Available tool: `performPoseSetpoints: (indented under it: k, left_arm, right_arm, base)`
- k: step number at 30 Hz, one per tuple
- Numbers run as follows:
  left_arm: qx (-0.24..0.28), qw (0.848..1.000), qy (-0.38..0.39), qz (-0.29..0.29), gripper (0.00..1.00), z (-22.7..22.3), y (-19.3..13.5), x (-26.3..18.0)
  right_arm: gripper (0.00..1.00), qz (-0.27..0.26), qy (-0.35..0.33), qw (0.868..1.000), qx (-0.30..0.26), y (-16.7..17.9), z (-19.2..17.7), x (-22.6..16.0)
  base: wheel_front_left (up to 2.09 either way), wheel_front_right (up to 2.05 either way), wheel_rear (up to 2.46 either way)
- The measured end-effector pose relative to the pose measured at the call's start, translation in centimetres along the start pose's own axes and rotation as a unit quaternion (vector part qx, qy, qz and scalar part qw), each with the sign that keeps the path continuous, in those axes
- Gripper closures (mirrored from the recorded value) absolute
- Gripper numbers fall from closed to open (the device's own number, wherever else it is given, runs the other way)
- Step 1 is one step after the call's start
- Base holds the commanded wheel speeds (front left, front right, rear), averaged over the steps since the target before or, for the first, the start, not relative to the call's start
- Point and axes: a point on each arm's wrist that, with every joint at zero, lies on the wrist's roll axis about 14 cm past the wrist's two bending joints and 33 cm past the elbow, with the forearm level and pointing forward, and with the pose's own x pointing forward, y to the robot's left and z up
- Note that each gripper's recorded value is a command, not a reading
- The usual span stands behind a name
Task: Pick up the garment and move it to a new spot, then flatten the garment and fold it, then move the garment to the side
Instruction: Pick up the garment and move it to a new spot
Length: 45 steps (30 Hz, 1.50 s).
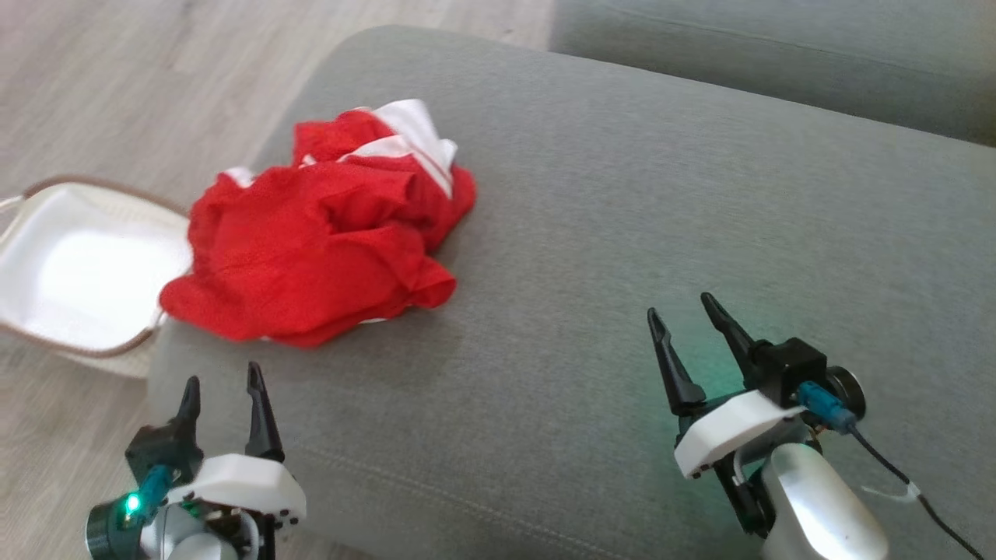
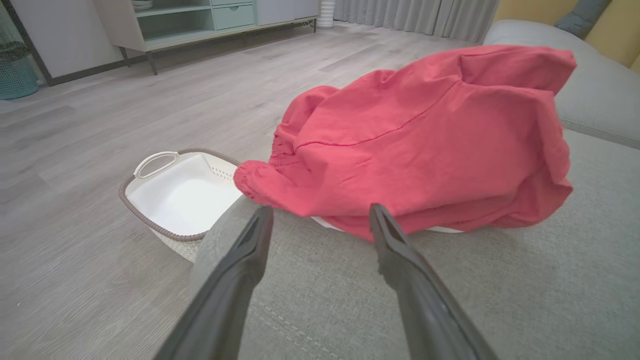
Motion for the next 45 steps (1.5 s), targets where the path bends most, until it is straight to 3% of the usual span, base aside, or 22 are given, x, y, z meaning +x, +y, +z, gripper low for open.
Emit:
performPoseSetpoints:
  k: [9,20,36,37,38,39,40,45]
  left_arm:
    - [0.003,1.0,0.019,0.009,0.0,-0.9,0.9,0.5]
    - [0.029,0.998,-0.005,-0.064,0.0,2.2,-2.1,8.5]
    - [0.093,0.975,0.142,-0.142,0.0,-5.4,-6.1,13.2]
    - [0.096,0.974,0.149,-0.144,0.06,-5.8,-6.3,13.3]
    - [0.098,0.972,0.155,-0.148,0.45,-6.1,-6.6,13.5]
    - [0.098,0.972,0.155,-0.148,0.89,-6.1,-6.6,13.5]
    - [0.1,0.97,0.16,-0.15,1.0,-6.4,-6.8,13.6]
    - [0.102,0.968,0.171,-0.151,1.0,-6.7,-7.1,14.1]
  right_arm:
    - [0.0,0.006,0.011,1.0,0.022,0.2,-1.2,0.7]
    - [0.0,-0.019,0.03,0.999,0.023,-3.1,-3.3,1.5]
    - [0.0,-0.063,0.042,0.997,0.028,-7.8,-5.3,1.6]
    - [0.0,-0.065,0.04,0.997,0.028,-8.0,-5.3,1.6]
    - [0.0,-0.066,0.04,0.997,0.028,-8.2,-5.3,1.7]
    - [0.0,-0.066,0.04,0.997,0.028,-8.2,-5.3,1.7]
    - [0.0,-0.068,0.04,0.996,0.028,-8.4,-5.3,1.7]
    - [0.0,-0.077,0.035,0.996,0.026,-9.1,-5.0,1.4]
  base:
    - [0.0,0.0,0.0]
    - [0.0,0.0,0.0]
    - [0.0,0.0,0.0]
    - [0.0,0.0,0.0]
    - [0.0,0.0,0.0]
    - [0.0,0.0,0.0]
    - [0.0,0.0,0.0]
    - [0.0,0.0,0.0]
